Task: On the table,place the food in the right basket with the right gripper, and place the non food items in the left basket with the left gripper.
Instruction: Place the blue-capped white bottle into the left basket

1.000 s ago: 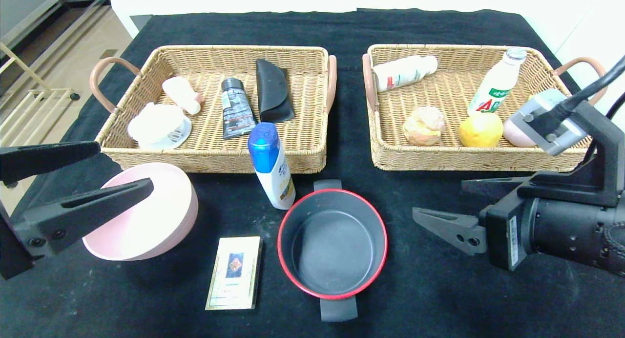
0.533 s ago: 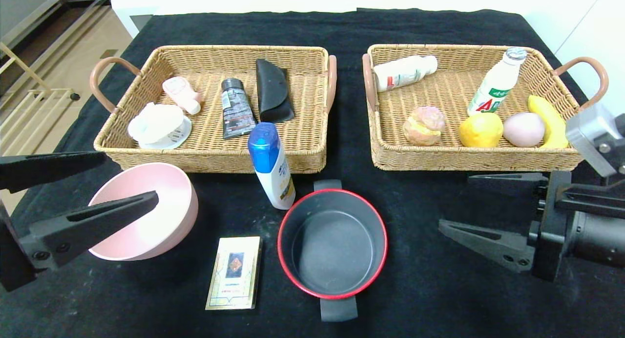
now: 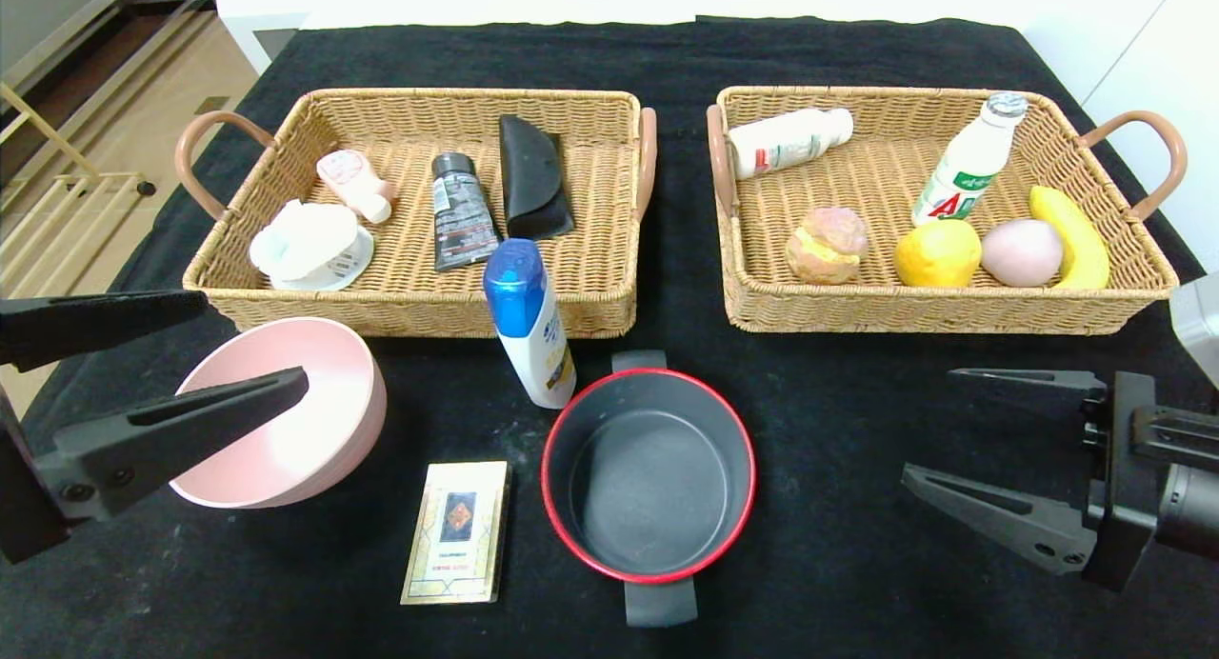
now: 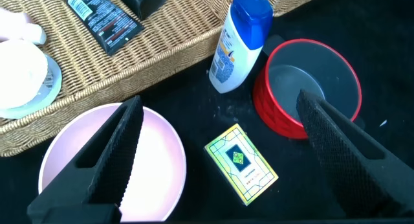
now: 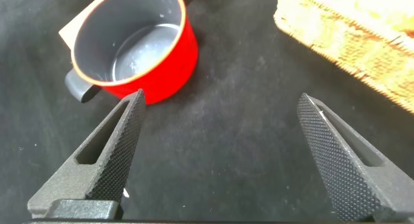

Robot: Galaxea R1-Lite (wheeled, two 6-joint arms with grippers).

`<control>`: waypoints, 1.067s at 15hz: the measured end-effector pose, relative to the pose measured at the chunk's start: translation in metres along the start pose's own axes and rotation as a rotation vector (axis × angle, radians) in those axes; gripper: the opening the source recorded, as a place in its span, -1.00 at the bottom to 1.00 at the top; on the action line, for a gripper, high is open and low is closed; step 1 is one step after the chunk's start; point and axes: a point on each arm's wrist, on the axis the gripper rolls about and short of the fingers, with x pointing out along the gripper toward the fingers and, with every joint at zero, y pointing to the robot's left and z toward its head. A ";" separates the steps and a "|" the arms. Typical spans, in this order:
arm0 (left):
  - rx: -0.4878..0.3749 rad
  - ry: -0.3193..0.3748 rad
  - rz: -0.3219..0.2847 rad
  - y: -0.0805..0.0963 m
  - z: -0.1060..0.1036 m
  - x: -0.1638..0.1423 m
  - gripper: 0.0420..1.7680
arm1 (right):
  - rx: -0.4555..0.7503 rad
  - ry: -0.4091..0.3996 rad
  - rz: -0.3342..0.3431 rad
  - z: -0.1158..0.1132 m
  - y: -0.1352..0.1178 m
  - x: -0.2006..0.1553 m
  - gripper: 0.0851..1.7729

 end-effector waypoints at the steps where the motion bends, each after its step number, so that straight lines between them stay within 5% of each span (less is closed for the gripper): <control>1: -0.008 0.002 0.001 0.000 0.001 0.000 0.94 | 0.003 0.006 -0.001 -0.001 0.000 0.001 0.92; 6: -0.044 0.010 -0.029 -0.003 0.002 -0.001 0.94 | 0.014 0.019 -0.006 -0.004 -0.002 0.005 0.93; 9: -0.079 0.092 -0.047 -0.012 -0.001 0.007 0.94 | 0.013 0.018 -0.007 -0.003 -0.002 0.005 0.93; 13: -0.124 0.151 0.054 -0.037 0.008 0.025 0.94 | 0.010 0.014 -0.004 -0.002 -0.002 0.006 0.93; 16: -0.151 0.198 0.062 -0.057 0.004 0.054 0.94 | 0.008 0.011 -0.007 -0.001 -0.002 0.005 0.93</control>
